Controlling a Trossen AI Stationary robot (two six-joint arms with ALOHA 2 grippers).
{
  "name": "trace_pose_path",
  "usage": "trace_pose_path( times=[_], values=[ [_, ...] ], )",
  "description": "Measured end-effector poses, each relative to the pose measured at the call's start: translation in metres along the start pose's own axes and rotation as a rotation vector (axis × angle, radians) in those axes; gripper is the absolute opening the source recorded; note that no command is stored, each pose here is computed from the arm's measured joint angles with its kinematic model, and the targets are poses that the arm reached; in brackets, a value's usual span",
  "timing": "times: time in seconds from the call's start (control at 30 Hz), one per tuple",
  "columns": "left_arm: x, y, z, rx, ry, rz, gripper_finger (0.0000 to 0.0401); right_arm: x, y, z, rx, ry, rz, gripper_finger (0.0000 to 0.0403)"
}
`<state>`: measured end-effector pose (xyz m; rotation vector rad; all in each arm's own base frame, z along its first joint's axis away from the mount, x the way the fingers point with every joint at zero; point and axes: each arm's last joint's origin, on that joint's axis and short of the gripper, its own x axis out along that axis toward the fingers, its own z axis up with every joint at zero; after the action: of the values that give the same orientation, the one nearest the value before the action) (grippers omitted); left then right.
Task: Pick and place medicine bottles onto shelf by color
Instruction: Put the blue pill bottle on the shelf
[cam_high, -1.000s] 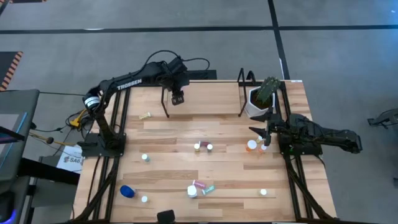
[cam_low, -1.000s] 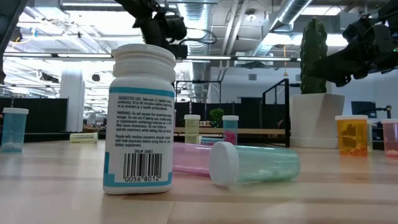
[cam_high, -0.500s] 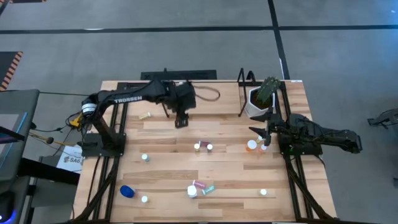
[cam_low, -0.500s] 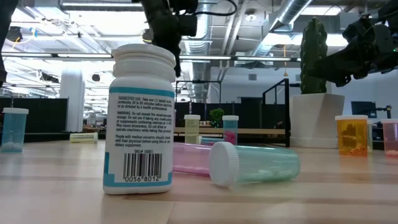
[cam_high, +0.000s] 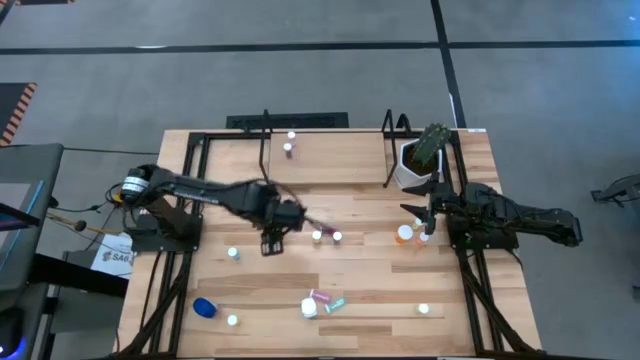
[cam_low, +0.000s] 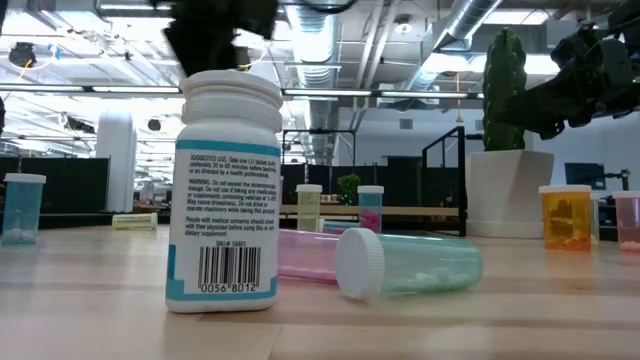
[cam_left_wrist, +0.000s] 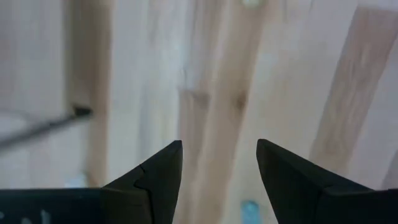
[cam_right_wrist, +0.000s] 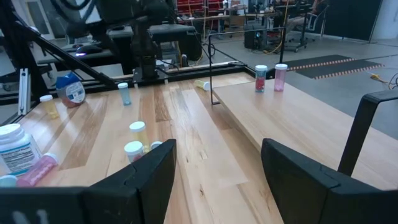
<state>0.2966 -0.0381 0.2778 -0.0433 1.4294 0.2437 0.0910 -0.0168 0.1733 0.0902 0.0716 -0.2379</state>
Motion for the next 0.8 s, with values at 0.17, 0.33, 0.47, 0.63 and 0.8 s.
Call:
trace_pose_path(
  times=[0.17,0.33,0.47,0.63,0.8],
  values=[
    [0.013,-0.009,-0.04,-0.165,-0.015,-0.076,0.0195,0.0,0.0,0.0,0.0,0.0,0.0,0.026],
    [0.025,-0.005,-0.08,-0.444,0.004,-0.056,0.0195,0.0,0.0,0.0,0.0,0.0,0.0,0.026],
    [0.036,-0.007,-0.103,-0.582,0.017,-0.059,0.0195,0.0,0.0,0.0,0.0,0.0,0.0,0.026],
    [0.045,-0.018,-0.119,-0.642,0.027,-0.061,0.0195,0.0,0.0,0.0,0.0,0.0,-0.001,0.026],
    [0.051,-0.023,-0.129,-0.679,0.034,-0.02,0.0207,0.0,0.0,0.0,0.0,0.0,0.0,0.026]
  ],
)
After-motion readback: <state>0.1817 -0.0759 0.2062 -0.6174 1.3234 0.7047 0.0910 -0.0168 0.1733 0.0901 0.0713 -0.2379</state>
